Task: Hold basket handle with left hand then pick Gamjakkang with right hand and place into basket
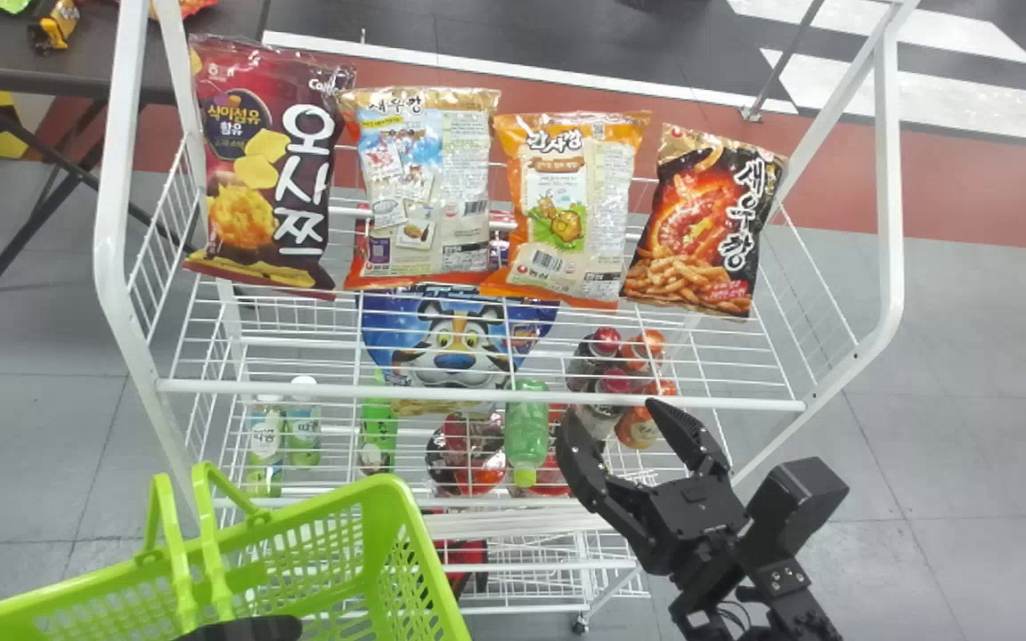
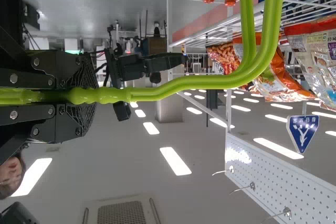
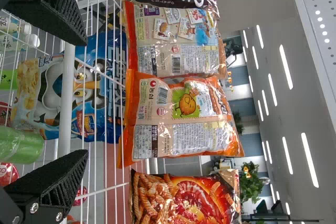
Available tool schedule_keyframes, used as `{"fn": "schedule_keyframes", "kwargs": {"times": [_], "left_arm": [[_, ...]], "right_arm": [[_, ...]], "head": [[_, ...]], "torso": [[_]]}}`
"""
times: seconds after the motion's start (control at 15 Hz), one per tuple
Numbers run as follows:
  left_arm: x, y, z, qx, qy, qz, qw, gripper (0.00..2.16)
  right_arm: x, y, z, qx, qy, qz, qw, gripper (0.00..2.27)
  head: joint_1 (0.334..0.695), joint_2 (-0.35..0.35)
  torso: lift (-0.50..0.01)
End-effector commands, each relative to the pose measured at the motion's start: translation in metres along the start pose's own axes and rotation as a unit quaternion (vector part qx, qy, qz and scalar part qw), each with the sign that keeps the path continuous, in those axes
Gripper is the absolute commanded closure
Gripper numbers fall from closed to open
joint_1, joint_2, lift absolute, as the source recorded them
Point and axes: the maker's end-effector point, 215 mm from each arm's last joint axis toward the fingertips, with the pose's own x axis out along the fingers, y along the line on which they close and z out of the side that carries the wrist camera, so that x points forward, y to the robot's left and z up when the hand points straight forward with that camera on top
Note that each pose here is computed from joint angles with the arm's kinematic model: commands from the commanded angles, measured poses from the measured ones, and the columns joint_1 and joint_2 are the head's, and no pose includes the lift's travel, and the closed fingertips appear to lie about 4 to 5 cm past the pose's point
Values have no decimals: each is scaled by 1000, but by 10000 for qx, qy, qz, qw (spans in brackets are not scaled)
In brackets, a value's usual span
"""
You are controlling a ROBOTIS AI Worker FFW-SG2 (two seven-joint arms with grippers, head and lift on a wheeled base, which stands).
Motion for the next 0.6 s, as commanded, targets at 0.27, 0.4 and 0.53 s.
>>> {"fn": "schedule_keyframes", "kwargs": {"times": [0.27, 0.4, 0.53], "left_arm": [[0, 1, -1, -3, 8, 11, 10000, 2145], [1, 1, -1, -5, 15, 7, 10000, 2145], [1, 1, -1, -3, 19, 14, 10000, 2145]], "right_arm": [[5, 1, 9, 34, -104, -26, 9999, 60], [6, 3, 11, 33, -118, -13, 9999, 60], [7, 4, 11, 40, -117, -7, 9999, 60]], "head": [[695, -241], [695, -240], [695, -237]], "torso": [[-17], [-17], [-17]]}}
